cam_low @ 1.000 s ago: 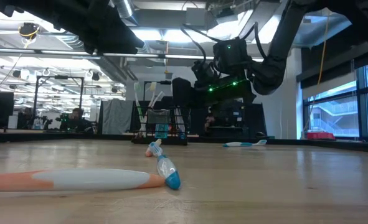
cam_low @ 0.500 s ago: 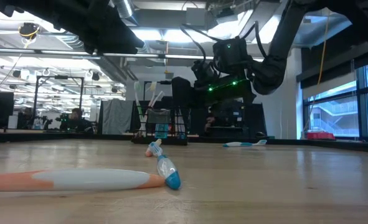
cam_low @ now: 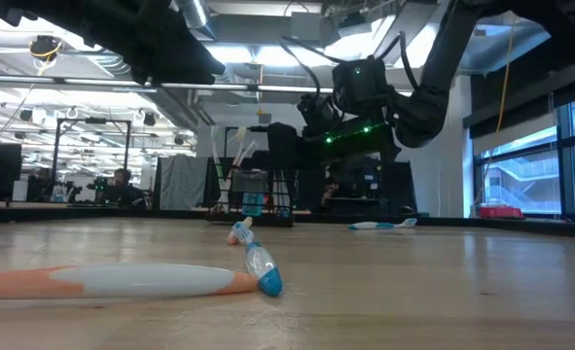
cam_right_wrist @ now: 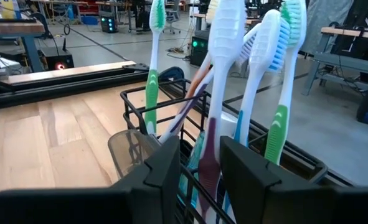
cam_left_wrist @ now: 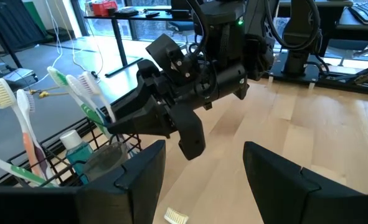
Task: Pick & Place toothbrushing station
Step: Put the violet toothbrush into the black wire organizer, then put the bottom blue toothbrush into the black wire organizer
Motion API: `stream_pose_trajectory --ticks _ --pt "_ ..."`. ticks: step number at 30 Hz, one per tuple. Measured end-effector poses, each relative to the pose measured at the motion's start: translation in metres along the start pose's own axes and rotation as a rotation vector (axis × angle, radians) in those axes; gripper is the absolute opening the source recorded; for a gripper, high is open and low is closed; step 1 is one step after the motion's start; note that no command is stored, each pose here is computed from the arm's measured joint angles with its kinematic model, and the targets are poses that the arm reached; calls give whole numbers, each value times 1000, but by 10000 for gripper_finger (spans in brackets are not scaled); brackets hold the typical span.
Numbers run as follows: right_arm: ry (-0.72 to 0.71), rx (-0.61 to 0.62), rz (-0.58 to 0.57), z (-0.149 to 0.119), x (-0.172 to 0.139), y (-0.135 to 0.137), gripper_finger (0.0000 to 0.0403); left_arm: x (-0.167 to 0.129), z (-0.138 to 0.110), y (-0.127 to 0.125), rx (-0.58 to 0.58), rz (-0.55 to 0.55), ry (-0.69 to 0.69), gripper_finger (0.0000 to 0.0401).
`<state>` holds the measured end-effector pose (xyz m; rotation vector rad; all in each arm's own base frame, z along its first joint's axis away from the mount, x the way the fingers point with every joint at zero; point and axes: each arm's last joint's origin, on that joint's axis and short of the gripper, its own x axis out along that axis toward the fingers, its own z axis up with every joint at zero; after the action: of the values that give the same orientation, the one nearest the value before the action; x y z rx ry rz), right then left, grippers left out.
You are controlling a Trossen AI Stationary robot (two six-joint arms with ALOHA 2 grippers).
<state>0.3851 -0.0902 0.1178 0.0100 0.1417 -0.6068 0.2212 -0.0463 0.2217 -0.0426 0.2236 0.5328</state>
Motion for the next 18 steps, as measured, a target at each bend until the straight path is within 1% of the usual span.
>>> stream_pose_trajectory --ticks 6,12,18 --pt "3 -19 -42 3 -4 4 117 0 0 0 0 0 0 212" --pt "-24 -29 -25 11 -7 7 117 0 0 0 0 0 0 212" --pt "-19 -29 -24 11 -7 7 117 0 0 0 0 0 0 212"
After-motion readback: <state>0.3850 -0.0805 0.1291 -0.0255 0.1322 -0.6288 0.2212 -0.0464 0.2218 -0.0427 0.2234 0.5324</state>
